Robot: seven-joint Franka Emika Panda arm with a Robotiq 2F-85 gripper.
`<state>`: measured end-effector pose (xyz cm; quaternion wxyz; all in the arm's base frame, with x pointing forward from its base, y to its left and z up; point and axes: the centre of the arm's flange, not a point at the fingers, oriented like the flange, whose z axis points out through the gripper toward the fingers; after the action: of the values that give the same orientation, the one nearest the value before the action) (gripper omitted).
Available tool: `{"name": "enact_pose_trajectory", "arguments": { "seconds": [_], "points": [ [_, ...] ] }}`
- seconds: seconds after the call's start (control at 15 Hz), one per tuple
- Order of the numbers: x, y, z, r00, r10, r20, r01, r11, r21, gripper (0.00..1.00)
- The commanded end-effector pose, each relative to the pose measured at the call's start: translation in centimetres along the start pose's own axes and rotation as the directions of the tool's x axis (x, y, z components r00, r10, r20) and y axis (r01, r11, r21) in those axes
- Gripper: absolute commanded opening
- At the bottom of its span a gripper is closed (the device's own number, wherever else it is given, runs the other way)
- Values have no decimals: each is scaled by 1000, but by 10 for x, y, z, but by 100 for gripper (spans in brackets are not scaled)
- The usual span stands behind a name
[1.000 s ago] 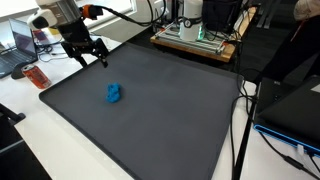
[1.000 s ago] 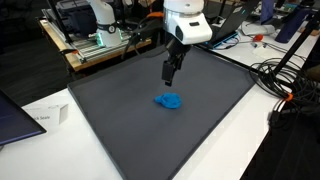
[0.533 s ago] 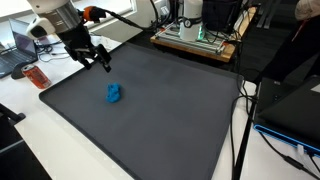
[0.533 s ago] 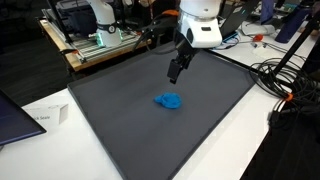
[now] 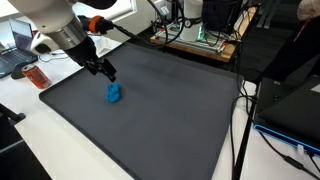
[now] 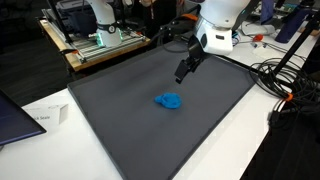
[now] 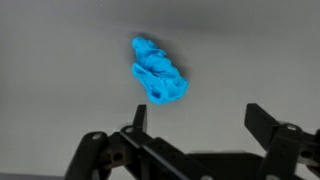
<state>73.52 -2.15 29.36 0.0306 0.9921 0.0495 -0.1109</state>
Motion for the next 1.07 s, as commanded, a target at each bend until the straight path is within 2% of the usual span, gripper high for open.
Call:
{"name": "enact_pose_trajectory", "arguments": {
  "seconds": [0.0, 0.27, 0.53, 0.8, 1.0],
  "points": [
    [31, -17, -3, 997, 54, 61, -48, 995, -88, 100],
    [37, -39, 4, 989, 105, 105, -84, 980, -183, 100],
    [35, -56, 7, 984, 143, 109, -111, 959, -260, 100],
    [24, -70, 9, 986, 151, 77, -123, 951, -283, 100],
    [17, -79, 10, 989, 150, 19, -139, 952, -274, 100]
  ]
}}
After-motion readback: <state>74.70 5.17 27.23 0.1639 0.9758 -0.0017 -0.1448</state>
